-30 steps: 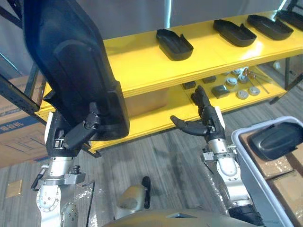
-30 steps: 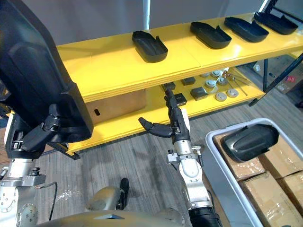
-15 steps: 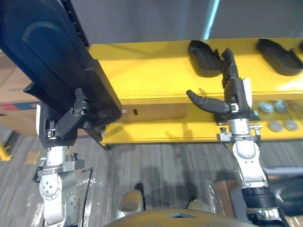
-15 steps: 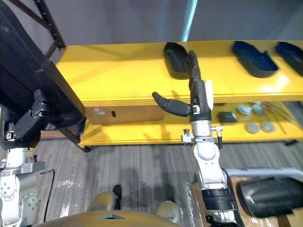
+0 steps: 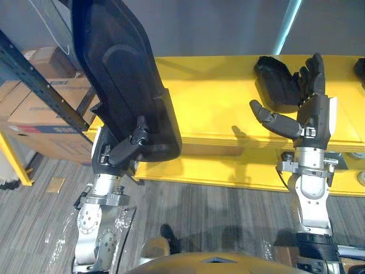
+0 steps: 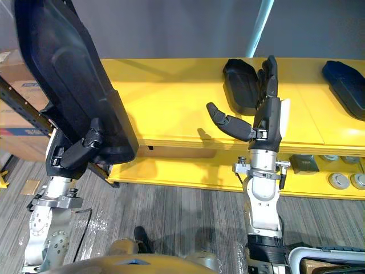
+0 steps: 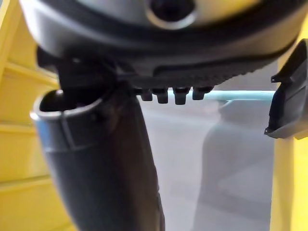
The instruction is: Walk over and take three plastic housings, then place them on the shelf
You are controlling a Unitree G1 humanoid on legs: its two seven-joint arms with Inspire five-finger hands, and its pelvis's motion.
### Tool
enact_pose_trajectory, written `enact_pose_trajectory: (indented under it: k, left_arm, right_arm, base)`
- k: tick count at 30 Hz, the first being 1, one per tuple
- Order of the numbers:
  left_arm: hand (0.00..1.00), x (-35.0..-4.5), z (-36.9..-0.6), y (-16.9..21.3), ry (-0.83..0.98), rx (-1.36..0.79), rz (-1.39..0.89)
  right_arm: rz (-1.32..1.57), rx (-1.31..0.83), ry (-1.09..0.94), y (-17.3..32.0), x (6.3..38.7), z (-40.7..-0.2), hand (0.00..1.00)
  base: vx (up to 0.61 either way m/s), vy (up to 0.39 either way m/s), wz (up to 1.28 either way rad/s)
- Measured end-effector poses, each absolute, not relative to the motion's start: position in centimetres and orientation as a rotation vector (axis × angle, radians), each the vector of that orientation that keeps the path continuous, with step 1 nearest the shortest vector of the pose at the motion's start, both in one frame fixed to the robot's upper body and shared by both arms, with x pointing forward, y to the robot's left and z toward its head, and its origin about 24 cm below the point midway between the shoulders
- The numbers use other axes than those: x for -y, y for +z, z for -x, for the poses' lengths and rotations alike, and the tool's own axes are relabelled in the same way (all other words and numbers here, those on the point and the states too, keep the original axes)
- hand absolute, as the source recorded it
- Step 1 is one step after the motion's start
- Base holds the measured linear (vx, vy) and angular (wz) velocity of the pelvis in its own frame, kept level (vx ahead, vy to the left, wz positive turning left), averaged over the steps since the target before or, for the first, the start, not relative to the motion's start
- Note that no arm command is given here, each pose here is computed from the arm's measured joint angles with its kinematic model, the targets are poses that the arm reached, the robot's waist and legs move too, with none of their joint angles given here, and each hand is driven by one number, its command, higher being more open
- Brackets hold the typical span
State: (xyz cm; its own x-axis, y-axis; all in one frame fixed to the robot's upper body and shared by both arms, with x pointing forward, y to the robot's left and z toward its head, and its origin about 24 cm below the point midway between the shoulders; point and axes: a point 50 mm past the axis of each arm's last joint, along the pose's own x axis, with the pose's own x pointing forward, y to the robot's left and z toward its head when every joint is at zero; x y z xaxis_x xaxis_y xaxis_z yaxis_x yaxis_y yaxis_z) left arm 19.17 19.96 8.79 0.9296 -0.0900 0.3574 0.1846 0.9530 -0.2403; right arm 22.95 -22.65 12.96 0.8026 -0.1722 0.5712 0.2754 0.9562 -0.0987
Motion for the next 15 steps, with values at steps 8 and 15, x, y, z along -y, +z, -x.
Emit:
enact_pose_trajectory:
  k: [8, 15]
  left_arm:
    - [0.00, -17.8, -21.0, 10.6, -0.309, 0.366, 0.204]
    - [0.00, -14.7, -25.1, 11.9, -0.316, 0.384, 0.086]
  right_arm:
    - [0.171, 0.553, -0.226, 12.4, 22.3, -21.4, 1.00]
    - [0.090, 0.441, -0.093, 11.0, 22.0, -21.2, 1.00]
  base:
    - [0.02, -0.014, -0.16]
    - [-0.04, -0.050, -0.13]
